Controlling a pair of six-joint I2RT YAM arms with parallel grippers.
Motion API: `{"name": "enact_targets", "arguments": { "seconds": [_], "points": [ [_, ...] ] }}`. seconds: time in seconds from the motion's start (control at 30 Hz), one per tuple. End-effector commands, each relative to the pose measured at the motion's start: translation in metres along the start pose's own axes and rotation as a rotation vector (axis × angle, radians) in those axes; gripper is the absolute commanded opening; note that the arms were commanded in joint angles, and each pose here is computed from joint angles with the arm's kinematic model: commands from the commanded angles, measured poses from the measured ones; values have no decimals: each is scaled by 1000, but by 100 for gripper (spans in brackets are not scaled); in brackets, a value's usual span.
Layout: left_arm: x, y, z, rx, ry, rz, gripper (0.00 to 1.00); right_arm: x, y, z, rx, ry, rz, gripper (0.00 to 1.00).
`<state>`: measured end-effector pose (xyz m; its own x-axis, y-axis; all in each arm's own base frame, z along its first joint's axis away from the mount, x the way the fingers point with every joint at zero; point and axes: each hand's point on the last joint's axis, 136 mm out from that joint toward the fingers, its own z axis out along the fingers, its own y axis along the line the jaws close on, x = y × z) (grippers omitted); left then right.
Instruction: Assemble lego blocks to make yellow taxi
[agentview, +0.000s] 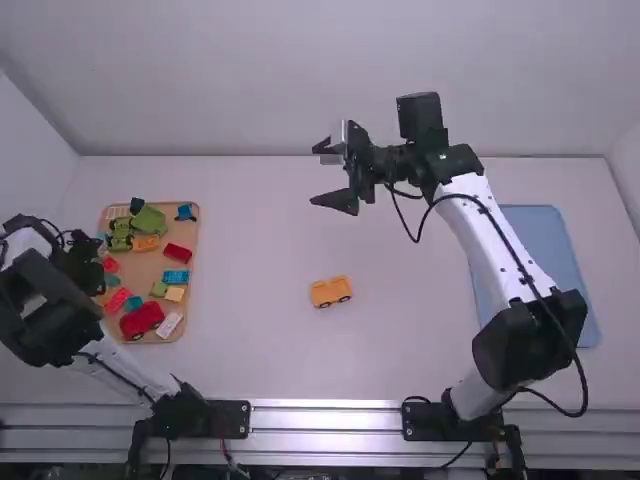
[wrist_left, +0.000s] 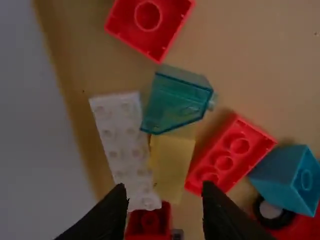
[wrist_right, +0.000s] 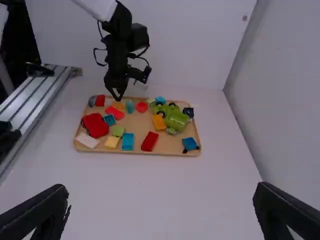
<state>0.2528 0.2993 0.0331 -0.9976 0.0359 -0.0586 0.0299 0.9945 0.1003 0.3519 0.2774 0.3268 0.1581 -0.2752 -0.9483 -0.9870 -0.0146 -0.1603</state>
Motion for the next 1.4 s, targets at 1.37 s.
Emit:
{"name": "enact_targets", "arguments": {
  "seconds": [1.37],
  "points": [
    [-1,-5,33,-30,-55,-33,31,-3,-2,-1,13,15,7,99]
  ]
}}
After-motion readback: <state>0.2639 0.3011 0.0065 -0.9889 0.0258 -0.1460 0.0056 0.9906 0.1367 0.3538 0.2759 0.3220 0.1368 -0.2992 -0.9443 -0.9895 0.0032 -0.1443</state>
